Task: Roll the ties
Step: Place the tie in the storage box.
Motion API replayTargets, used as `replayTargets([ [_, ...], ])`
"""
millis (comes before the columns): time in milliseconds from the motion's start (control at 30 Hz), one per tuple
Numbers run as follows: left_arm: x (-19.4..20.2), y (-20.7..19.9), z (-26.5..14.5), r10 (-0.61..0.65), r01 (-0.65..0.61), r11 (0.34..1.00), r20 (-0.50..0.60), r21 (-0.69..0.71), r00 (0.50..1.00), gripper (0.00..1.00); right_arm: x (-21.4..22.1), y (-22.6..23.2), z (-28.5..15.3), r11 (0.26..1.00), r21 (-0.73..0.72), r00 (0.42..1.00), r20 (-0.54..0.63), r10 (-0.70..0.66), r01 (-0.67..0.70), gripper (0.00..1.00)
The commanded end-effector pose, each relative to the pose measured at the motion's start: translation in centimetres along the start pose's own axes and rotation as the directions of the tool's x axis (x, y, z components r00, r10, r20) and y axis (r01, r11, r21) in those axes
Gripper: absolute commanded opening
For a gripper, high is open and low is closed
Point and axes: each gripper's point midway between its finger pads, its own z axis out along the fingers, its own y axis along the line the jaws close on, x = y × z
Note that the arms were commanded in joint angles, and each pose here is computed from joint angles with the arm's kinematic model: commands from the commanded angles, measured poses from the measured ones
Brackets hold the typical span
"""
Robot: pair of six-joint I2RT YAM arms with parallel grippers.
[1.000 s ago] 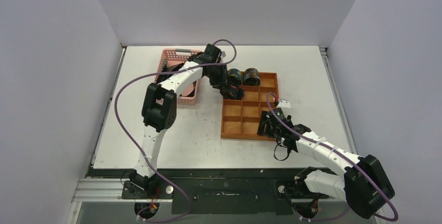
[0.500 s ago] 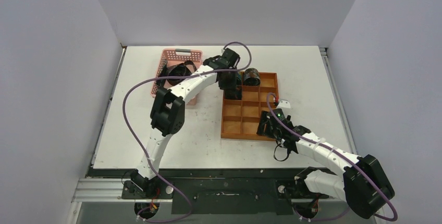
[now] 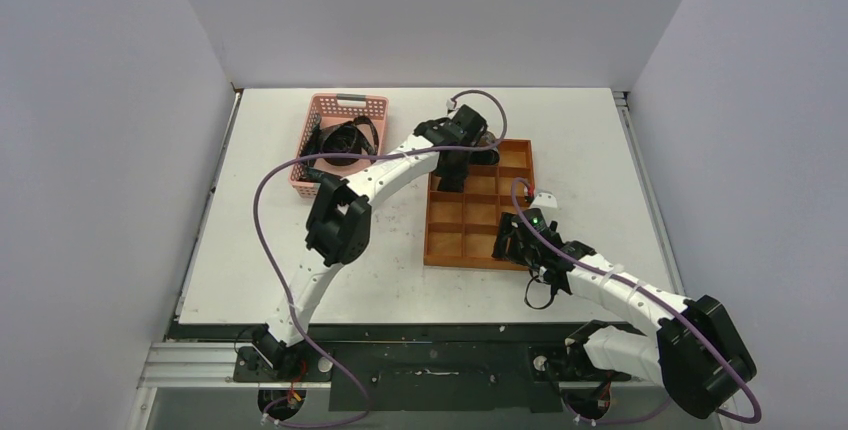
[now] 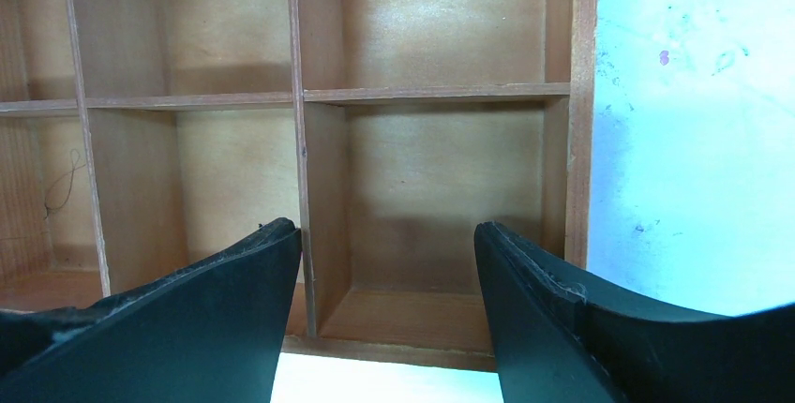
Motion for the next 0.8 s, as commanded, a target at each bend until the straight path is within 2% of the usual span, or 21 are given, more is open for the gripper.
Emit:
replayTargets([
  [0,1.5,-0.4,2.3,0.02,-0.02,1.0,-0.04,-0.008,0.999,0.0,0.6,-0.3,0.1,1.0,0.005,1.0,-0.016,0.0,0.0,0.68],
  [133,2.3,-0.4,3.4,0.024,-0.024,1.0,-0.063,-0.006,0.998,0.03,0.6,-0.4,0.1,1.0,0.008,1.0,-0.017,0.001,-0.001,0.68],
  [333,1.1,-0.9,1.3,0.043,-0.041,0.998,-0.044,0.052,0.998,0.34,0.3,-0.2,-0.1,1.0,-0.002,1.0,-0.004,-0.001,0.001,0.7],
  [667,0.0,-1.5,-2.7,0.044,-0.041,0.985,-0.014,0.165,0.999,0.66,0.1,0.0,-0.3,1.0,-0.01,1.0,0.003,0.0,0.0,0.71],
  [767,-0.2,-1.6,-3.7,0.042,-0.04,0.983,-0.005,0.177,0.999,0.73,-0.1,0.0,-0.4,1.0,-0.013,1.0,0.009,0.004,-0.004,0.71],
])
